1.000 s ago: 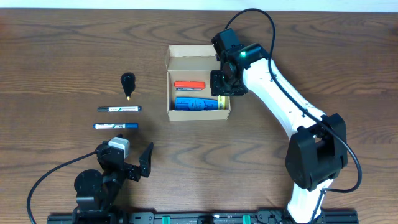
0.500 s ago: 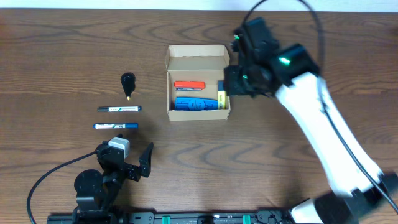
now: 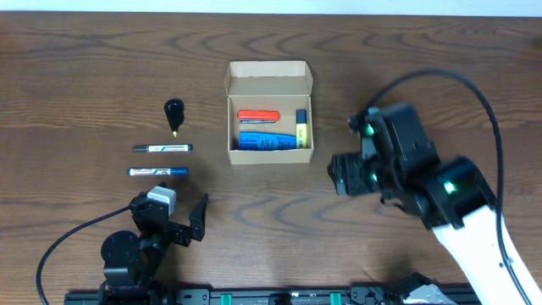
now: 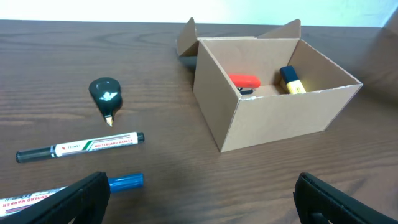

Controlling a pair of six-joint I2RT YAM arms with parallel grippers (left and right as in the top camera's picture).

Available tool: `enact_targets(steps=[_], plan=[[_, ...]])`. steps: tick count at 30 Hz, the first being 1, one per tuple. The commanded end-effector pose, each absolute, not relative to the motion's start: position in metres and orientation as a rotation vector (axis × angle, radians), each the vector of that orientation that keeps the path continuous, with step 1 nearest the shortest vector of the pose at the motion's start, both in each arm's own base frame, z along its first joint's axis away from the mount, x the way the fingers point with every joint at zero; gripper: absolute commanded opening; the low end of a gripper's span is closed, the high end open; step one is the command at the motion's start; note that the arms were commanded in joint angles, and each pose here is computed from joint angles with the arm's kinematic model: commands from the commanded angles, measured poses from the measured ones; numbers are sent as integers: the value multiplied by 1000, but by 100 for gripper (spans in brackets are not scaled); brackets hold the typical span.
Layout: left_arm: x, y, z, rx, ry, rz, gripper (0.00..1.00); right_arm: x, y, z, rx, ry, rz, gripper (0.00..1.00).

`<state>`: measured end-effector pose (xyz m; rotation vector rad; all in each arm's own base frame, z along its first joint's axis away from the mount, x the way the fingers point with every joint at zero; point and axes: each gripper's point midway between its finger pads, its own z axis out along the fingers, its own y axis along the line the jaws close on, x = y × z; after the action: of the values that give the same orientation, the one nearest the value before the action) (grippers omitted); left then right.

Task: Pack container
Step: 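Retract the right gripper to the right side of the table, then reach the left gripper to the black tape dispenser and grasp it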

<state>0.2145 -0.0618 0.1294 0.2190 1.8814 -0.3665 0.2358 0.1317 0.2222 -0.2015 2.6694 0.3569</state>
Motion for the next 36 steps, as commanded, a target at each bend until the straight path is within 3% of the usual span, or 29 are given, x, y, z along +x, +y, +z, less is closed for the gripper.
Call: enact_targets(steps=[1, 10, 20, 25, 36], plan=[[215, -60, 121, 207, 1897, -358, 95, 225, 126, 226, -220, 2626, 366, 99], [210, -68, 138, 102, 1895, -506, 95, 218, 122, 227, -221, 2630, 364, 99], [224, -22, 192, -126, 2118, -245, 95, 218, 122, 227, -220, 2630, 363, 99], [258, 0, 203, -102, 2319, -38, 95, 218, 122, 227, -220, 2630, 363, 99], [363, -20, 177, -18, 2372, -157, 95, 218, 122, 227, -220, 2630, 363, 99]])
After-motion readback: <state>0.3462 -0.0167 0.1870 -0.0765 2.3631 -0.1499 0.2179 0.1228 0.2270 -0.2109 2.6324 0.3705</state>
